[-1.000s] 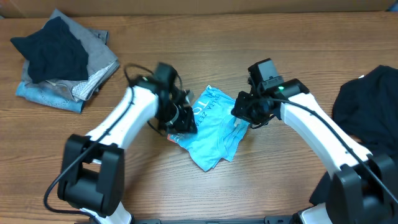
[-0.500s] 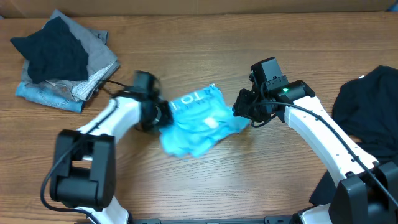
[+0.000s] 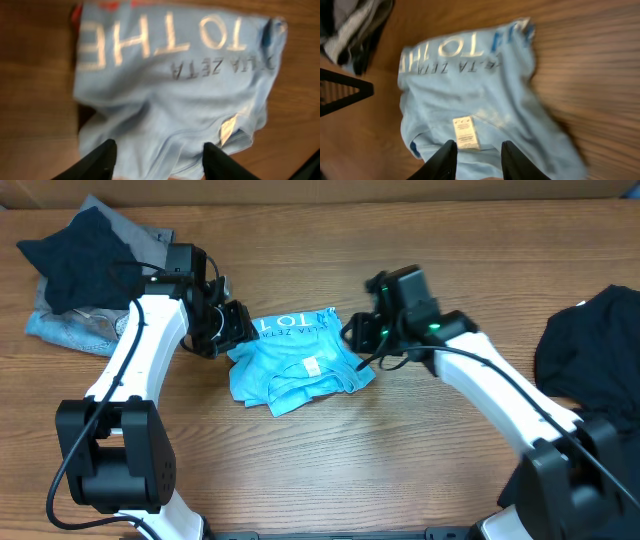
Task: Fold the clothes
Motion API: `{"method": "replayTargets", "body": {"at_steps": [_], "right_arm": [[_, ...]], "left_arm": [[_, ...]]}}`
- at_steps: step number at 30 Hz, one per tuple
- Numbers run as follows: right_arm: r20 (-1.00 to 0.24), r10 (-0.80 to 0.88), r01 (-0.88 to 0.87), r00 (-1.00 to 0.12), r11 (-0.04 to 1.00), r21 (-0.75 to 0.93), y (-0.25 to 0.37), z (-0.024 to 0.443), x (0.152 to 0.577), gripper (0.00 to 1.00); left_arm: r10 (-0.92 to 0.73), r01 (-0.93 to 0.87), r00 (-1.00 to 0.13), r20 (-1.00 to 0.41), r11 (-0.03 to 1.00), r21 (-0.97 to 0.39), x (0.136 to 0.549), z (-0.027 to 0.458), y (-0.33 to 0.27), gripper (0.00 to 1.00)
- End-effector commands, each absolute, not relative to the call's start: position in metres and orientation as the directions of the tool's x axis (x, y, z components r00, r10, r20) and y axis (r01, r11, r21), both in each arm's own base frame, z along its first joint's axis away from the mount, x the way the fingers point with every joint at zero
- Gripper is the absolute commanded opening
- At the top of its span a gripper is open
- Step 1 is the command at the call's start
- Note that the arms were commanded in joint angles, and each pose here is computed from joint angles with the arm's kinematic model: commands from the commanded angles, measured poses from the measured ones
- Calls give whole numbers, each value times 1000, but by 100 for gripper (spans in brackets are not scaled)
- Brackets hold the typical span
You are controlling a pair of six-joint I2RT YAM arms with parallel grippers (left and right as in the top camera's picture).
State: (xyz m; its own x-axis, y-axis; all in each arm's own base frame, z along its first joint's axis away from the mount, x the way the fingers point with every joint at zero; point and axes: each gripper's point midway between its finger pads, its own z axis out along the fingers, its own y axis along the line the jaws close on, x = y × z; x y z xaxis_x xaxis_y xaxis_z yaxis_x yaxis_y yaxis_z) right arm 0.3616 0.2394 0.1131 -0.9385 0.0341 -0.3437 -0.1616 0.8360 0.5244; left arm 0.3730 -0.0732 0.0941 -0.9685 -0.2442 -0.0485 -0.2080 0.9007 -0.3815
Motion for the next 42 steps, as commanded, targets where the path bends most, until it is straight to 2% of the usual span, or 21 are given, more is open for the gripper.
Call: {"method": "replayTargets", "body": {"at_steps": [1,2,3,4,8,15,19,22,25,26,28,29,31,33,34,35,38,42], "right_arm": [[-263,-39,-182,-964,819,544,259,83,346,34],[-243,-47,-175,-969,824,539,260,74,344,35],[-211,-56,-163,-976,829,535,262,60,341,35],[-191,-59,-154,-980,833,532,262,52,340,35],[-129,-61,-120,-990,849,515,260,24,336,34],[-115,-63,-114,-991,852,511,260,17,335,35],[-116,-63,-114,-991,852,511,260,17,335,34],[-114,-63,-113,-991,852,511,259,17,334,34],[-111,-64,-112,-992,853,511,259,17,334,34],[-109,-64,-111,-992,853,510,259,17,333,34],[-105,-64,-109,-992,854,509,259,16,333,34],[-103,-64,-108,-993,854,508,258,16,332,34],[-96,-64,-104,-993,856,506,257,16,331,29],[-88,-65,-101,-994,858,503,257,15,329,26],[-82,-65,-97,-995,860,501,256,16,328,24],[-78,-65,-96,-995,861,499,256,17,327,23],[-77,-51,-83,-996,865,495,250,31,329,22],[-137,-10,-79,-991,856,510,235,73,339,22]], "left_arm": [[-232,-217,-973,-18,933,-286,360,88,-52,68],[-241,-231,-971,-3,933,-275,356,84,-47,72],[-263,-257,-965,15,928,-268,352,76,-39,84],[-275,-270,-961,18,923,-273,351,72,-35,90],[-308,-299,-951,27,893,-336,348,53,-33,98],[-349,-355,-931,109,790,-499,334,20,-67,100],[-335,-375,-926,173,769,-517,325,-3,-87,99],[-284,-361,-933,223,749,-556,321,-18,-111,93],[-249,-350,-936,251,750,-561,317,-36,-131,93],[-238,-341,-938,251,754,-561,316,-40,-135,90],[-227,-332,-941,250,758,-561,316,-43,-139,76],[-227,-331,-942,249,758,-562,316,-44,-140,66],[-229,-331,-942,246,762,-556,316,-44,-138,30],[-234,-335,-940,246,760,-557,317,-43,-137,12],[-238,-339,-939,248,759,-555,317,-43,-135,6],[-241,-342,-938,249,758,-556,319,-42,-133,4],[-235,-331,-942,239,760,-559,323,-30,-124,4],[-231,-283,-959,164,768,-574,344,17,-99,4]]}}
